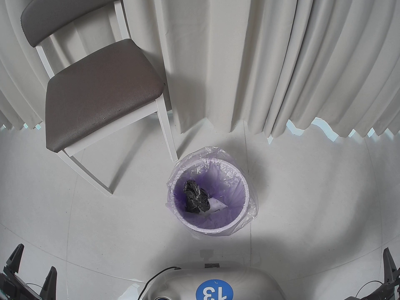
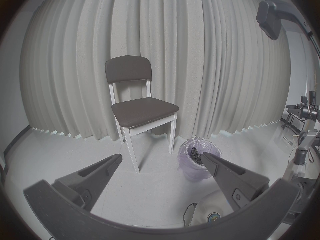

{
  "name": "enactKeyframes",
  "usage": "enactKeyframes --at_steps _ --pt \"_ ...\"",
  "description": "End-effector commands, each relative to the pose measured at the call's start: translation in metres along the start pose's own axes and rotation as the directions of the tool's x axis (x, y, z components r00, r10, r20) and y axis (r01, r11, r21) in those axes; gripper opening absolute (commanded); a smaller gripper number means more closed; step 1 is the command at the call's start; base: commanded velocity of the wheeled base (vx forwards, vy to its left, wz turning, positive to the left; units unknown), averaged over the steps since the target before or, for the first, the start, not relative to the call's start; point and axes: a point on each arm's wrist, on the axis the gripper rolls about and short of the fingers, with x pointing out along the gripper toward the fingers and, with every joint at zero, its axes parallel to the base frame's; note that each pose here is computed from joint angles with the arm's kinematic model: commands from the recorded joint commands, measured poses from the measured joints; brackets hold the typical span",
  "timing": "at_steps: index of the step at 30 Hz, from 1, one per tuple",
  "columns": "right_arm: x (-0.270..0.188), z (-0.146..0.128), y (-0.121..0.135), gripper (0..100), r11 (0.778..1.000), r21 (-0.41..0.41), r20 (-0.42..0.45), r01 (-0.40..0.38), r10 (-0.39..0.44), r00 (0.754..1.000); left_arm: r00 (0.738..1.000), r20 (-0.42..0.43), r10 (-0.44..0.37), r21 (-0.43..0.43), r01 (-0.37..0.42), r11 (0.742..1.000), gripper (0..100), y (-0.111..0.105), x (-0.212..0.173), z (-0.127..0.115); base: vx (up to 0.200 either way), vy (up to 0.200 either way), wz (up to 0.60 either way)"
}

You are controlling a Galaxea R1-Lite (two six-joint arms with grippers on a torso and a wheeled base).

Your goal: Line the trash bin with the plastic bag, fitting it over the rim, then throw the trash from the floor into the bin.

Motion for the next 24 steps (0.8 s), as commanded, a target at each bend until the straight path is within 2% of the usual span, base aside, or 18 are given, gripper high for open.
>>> enactKeyframes --at_steps 1,3,6,9,24 --pt "-0.001 -0.001 0.001 100 1.0 -0.008 0.027 -0.03 0.03 0.999 1.0 0.0 0.006 -0.003 -0.006 1.0 100 0.0 0.0 -0.005 0.0 0.0 0.0" --pt "0.0 -0.002 0.001 100 0.999 -0.016 0.048 -0.033 0.034 0.998 0.999 -0.015 0.033 0.017 -0.033 0.999 100 0.0 0.0 -0.007 0.0 0.0 0.0" --pt "0.001 -0.004 0.001 100 0.999 -0.026 0.088 -0.027 0.029 0.996 0.991 -0.049 0.121 0.007 -0.12 0.993 100 0.002 0.0 -0.01 0.0 0.0 0.0" --pt "0.001 -0.005 0.001 100 0.999 -0.036 0.1 -0.026 0.029 0.995 0.991 -0.052 0.126 -0.031 -0.128 0.991 100 0.002 0.0 -0.01 0.0 0.0 0.0" --pt "0.002 -0.013 0.002 100 0.999 -0.021 0.061 -0.025 0.026 0.998 0.99 -0.051 0.13 -0.046 -0.132 0.99 100 0.002 0.0 -0.01 0.0 0.0 0.0"
